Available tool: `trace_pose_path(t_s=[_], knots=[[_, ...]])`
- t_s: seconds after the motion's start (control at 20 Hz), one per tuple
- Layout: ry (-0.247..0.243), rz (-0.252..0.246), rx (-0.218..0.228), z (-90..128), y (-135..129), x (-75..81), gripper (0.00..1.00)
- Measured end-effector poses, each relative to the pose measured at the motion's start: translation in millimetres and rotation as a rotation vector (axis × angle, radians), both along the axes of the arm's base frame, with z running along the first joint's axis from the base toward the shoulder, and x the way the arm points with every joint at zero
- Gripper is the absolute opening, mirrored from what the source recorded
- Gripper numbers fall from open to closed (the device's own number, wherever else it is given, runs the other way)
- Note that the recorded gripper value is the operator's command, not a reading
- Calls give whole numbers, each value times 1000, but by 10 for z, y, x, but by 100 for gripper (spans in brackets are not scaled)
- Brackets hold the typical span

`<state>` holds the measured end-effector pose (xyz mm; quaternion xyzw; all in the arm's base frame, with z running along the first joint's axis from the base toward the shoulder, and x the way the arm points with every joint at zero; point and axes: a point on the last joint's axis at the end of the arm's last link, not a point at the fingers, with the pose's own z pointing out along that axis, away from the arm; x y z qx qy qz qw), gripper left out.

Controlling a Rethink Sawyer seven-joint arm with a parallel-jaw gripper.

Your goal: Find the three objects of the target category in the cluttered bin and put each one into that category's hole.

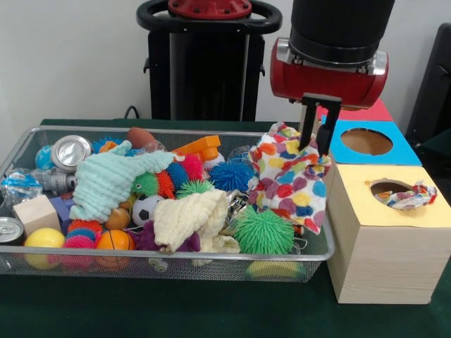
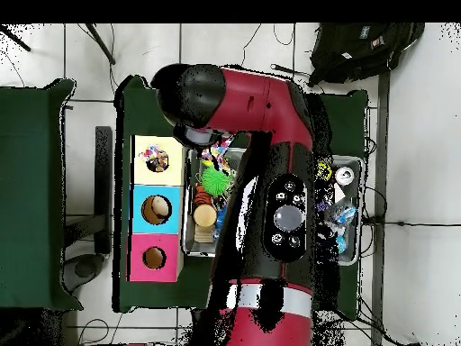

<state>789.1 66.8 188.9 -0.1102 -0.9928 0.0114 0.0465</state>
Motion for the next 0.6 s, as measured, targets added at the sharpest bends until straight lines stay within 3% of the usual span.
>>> trace_pose_path(t_s=[0.3, 0.6], knots=[[18, -27, 1, 82, 203, -28, 0], [41, -117, 0, 230, 491, -50, 0]])
